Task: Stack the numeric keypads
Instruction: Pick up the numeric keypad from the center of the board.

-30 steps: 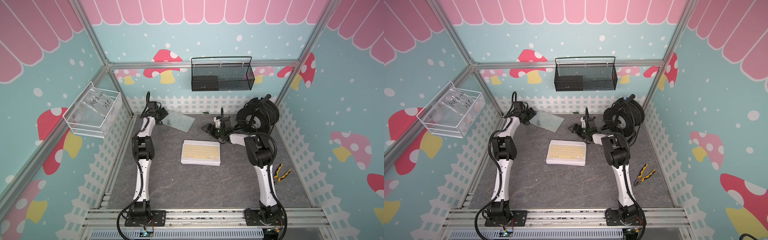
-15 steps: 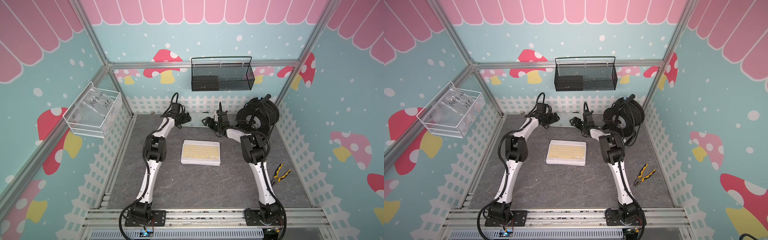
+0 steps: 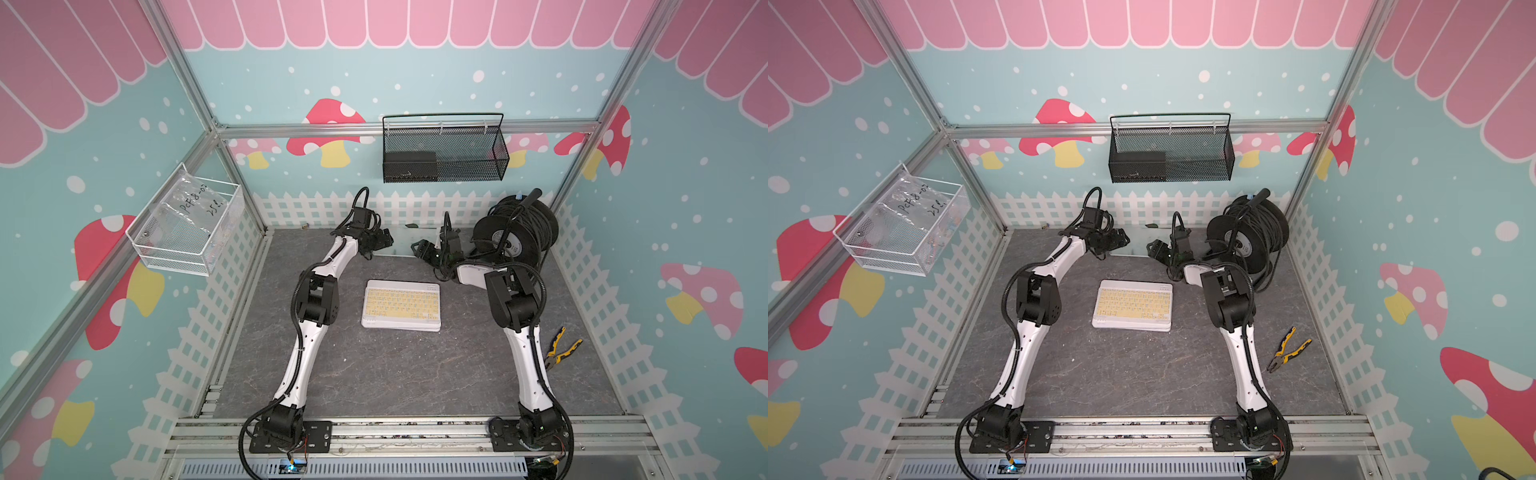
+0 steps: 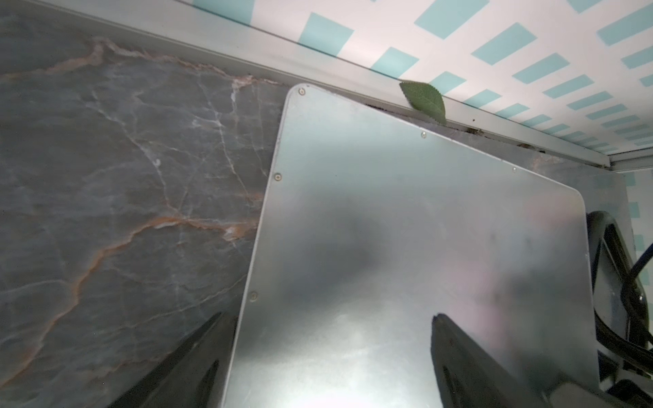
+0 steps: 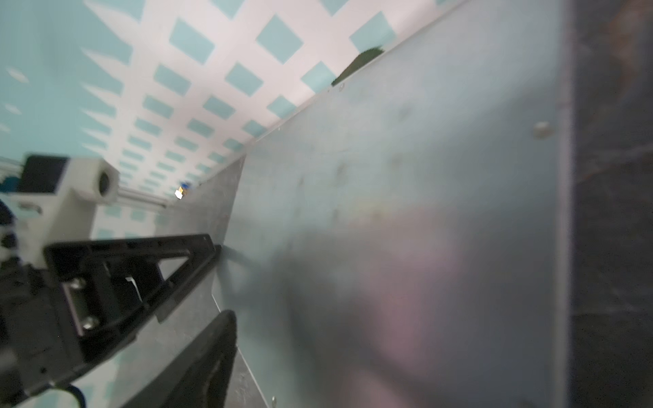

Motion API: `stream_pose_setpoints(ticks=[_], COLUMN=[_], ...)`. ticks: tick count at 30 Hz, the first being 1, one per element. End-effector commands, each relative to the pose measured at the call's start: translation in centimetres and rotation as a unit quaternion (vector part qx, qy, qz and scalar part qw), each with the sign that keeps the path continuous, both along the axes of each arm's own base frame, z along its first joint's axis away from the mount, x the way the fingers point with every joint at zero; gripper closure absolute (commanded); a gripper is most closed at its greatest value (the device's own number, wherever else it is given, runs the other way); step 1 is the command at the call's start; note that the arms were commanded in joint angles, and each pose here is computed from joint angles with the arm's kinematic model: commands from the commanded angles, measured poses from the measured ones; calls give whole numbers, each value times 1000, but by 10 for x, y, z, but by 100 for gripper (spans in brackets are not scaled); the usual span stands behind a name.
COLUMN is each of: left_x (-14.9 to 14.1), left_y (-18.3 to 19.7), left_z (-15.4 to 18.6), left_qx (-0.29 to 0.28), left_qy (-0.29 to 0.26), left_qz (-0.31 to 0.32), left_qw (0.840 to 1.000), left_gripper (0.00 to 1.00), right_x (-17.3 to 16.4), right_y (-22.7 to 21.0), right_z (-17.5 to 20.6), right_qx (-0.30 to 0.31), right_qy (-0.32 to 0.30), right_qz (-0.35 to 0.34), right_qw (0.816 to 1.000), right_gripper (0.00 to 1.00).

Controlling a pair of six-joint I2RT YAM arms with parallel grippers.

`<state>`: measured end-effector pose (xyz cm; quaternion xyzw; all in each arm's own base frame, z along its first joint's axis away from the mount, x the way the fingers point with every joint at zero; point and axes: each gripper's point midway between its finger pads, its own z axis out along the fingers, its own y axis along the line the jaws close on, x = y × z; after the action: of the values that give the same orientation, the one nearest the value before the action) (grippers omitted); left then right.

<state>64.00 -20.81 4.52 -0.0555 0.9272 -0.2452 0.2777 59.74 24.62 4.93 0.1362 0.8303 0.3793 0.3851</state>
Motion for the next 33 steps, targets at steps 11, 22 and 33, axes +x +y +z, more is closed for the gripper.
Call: stream_pose_setpoints(ticks=[11, 22, 33], left_x=[-35, -45, -114], left_y=[8, 11, 29], left_z=[-54, 1, 125], left_qx=[9, 1, -42], left_qy=[102, 75, -22], left_qz=[4, 4, 37], left_qw=[995, 997, 998], left_gripper=[11, 12, 11], right_x=[-7, -16, -64], right_y=[-14, -22, -43], right_z=[-4, 49, 169], right_qx=[181, 192, 78], right_qy=[-5, -48, -168], right_qz=[-70, -65, -49], right_qw=[981, 978, 981], right_gripper=[69, 92, 90])
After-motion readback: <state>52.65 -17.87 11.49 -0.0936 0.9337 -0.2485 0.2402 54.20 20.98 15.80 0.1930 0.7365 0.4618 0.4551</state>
